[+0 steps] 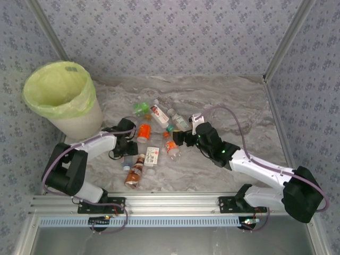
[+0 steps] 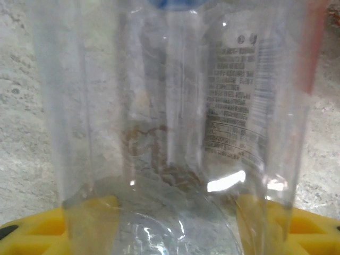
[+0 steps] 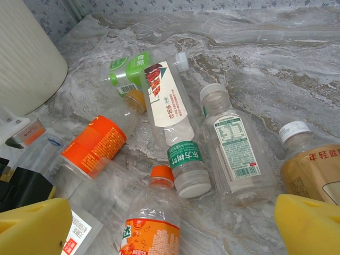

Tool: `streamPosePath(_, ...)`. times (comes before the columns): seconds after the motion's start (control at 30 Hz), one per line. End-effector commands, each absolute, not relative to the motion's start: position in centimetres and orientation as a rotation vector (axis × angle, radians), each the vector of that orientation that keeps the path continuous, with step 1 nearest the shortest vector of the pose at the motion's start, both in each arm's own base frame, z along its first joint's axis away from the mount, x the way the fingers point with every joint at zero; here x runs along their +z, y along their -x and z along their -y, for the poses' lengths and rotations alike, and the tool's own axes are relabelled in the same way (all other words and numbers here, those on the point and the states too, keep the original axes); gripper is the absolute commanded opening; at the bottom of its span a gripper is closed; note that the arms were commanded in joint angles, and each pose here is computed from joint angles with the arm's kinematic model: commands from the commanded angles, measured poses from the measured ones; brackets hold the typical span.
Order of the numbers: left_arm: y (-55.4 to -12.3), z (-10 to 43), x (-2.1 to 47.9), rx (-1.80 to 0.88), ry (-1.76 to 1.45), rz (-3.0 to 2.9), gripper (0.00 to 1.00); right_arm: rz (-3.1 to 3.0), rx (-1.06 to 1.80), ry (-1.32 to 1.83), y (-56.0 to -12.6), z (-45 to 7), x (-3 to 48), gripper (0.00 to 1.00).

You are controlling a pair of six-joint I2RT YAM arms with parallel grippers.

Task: Put the plastic bottles in the bin

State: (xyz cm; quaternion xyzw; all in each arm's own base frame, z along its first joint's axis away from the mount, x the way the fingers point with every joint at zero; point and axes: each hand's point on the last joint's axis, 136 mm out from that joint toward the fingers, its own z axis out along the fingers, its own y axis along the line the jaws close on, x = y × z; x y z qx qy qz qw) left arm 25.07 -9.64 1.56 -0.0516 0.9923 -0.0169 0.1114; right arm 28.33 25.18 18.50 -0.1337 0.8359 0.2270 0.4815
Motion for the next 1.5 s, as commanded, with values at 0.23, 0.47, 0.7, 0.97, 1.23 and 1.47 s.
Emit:
streamPosePath(0.23, -25.5, 9.1, 2.9, -0.081, 0.159, -2.816, 0.46, -1.975, 0.583, 0.334, -28.8, -26.4, 21.2, 1.00)
streamPosePath(0.47, -26.2, 8.3, 6.7, -0.075, 0.223, -2.691, 0.40, -1.957, 0.578, 0.330, -28.8, -26.4, 21.8, 1.00)
streamPosePath(0.7, -27.8, 8.5, 12.7, -0.187, 0.315, -2.491, 0.37, -1.913, 0.611, 0.317, -28.7, -26.7, 23.3, 1.00)
streamPosePath(0.97, -30.1, 11.4, 19.4, -0.399, 0.213, -2.312, 0.37, -1.897, 0.622, 0.319, -28.6, -27.0, 23.7, 1.00)
streamPosePath(1.23, -32.4, 13.4, 29.6, -0.510, 0.052, -2.057, 0.37, -1.895, 0.624, 0.320, -28.5, -27.2, 23.8, 1.00)
streamPosePath(1.47, -33.6, 14.4, 38.9, -0.528, -0.071, -1.836, 0.37, -1.888, 0.619, 0.314, -28.6, -27.1, 24.0, 1.00)
